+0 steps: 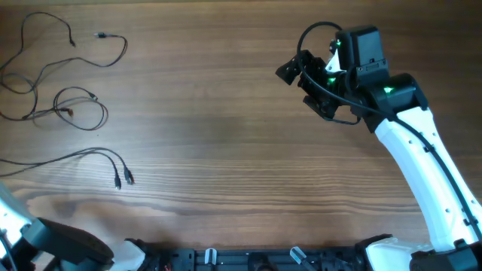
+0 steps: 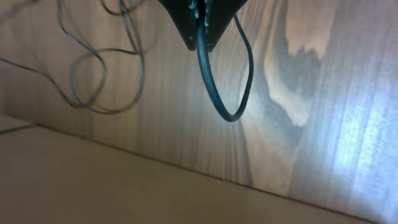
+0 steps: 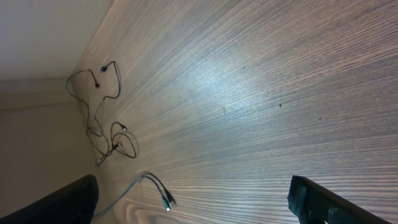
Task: Untangle cables
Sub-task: 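Carry the cable to the lower left with the left gripper, lay it down, then open the left gripper and raise it back toward center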
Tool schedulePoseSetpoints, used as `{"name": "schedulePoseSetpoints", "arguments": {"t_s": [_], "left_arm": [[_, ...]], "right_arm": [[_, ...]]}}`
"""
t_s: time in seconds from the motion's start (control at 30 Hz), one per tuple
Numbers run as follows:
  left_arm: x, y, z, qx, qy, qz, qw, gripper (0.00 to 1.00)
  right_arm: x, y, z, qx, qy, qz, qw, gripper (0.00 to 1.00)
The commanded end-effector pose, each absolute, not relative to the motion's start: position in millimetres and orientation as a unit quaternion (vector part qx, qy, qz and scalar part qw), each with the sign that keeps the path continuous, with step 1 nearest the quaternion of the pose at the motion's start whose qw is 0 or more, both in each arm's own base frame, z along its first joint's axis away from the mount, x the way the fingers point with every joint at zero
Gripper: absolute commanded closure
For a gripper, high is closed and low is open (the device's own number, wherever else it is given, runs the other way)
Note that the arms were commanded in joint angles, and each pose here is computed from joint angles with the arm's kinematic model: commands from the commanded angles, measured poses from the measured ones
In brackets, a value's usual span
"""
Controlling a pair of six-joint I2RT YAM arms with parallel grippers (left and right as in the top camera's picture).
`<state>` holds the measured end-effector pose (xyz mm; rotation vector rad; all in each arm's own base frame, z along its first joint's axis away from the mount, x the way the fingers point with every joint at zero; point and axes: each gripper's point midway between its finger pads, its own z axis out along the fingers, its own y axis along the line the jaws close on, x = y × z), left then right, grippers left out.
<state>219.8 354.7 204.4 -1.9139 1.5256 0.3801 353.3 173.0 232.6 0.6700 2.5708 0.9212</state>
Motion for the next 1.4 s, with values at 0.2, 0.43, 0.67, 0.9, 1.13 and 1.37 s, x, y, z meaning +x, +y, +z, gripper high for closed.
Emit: {"name": "schedulePoseSetpoints", "arguments": {"t_s": [0.2,0.43,0.67,0.9,1.13,1.37], "left_arm": [[222,368,174,-0.743,0.580,0.156,0.297,0.00],[230,353,201,-0.723,0.583,0.188,0.320,0.00],[240,327,114,-0.746,0.633,0.082,0.192,0.00],[265,304,147,-0.713,0.660,0.004,0.235,0.00],[357,73,219,-0.334,0.882,-0.201,0.265,0.01],[324,-106,204,0.005,0.957,-0.226,0.181,0.00]], "right_arm": [[359,167,226,0.235,0.907,0.302,0.176,0.00],[356,162,221,0.242,0.911,0.286,0.174,0.00],[354,162,220,0.245,0.911,0.284,0.169,0.00],[351,161,218,0.245,0.914,0.281,0.161,0.00],[351,157,216,0.248,0.916,0.270,0.164,0.00],[338,54,188,0.352,0.915,0.104,0.167,0.00]]}}
